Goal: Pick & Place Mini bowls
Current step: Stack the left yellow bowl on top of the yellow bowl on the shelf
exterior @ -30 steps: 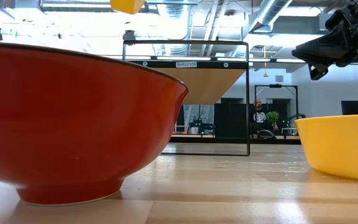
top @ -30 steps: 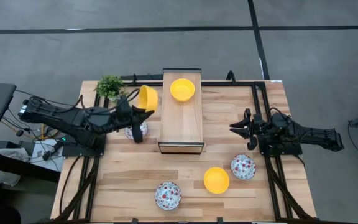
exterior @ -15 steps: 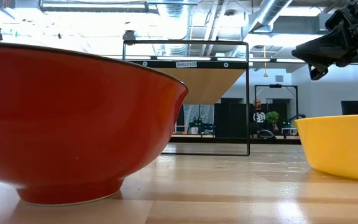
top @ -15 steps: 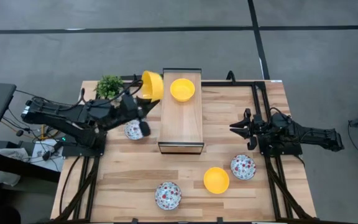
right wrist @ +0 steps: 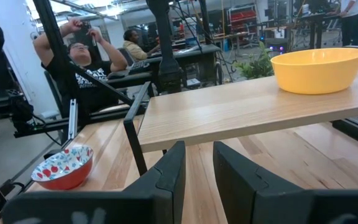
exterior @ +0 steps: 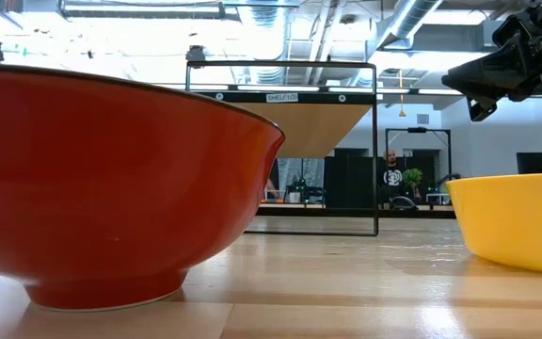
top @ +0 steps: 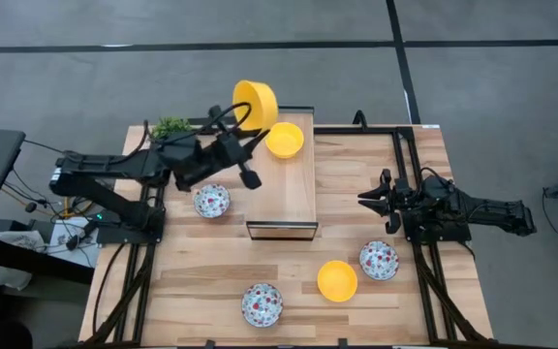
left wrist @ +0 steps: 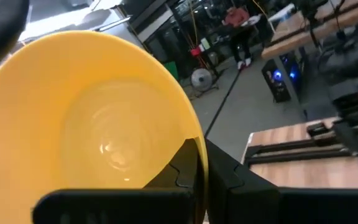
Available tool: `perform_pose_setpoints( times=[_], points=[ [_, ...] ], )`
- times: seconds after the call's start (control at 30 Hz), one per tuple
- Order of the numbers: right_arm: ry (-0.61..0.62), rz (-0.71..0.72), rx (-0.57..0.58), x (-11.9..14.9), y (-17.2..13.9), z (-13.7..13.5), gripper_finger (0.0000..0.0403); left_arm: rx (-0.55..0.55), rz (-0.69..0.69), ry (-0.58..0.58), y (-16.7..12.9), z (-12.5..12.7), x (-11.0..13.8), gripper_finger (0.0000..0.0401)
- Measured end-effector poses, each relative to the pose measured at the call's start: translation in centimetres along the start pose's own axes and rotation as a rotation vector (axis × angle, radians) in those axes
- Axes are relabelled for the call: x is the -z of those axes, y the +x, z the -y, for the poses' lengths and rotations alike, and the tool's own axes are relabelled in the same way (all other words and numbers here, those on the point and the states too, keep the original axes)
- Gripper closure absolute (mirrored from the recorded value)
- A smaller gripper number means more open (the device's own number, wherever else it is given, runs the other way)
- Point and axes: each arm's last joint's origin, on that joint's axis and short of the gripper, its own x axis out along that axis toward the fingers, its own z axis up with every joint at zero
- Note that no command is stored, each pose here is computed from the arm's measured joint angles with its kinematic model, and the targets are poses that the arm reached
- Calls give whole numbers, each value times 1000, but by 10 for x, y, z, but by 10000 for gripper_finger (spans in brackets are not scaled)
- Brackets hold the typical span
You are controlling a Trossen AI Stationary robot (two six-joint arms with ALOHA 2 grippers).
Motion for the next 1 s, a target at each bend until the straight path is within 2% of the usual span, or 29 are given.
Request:
perform_pose_setpoints(
  times=[0.2, 0.4, 0.57, 1.0],
  points=[
    [0, 0, 0, 0, 0, 0, 332, 38, -11, 38, 20, 1, 10, 394],
    [0, 0, 0, 0, 0, 0, 332, 57, -19, 49, 28, -2, 16, 394],
    [0, 0, -1, 0, 0, 0, 332, 200, 69, 64, 33, -5, 21, 394],
    [4, 0, 0, 0, 0, 0, 332, 248, 49, 50, 53, -36, 38, 394]
  ],
)
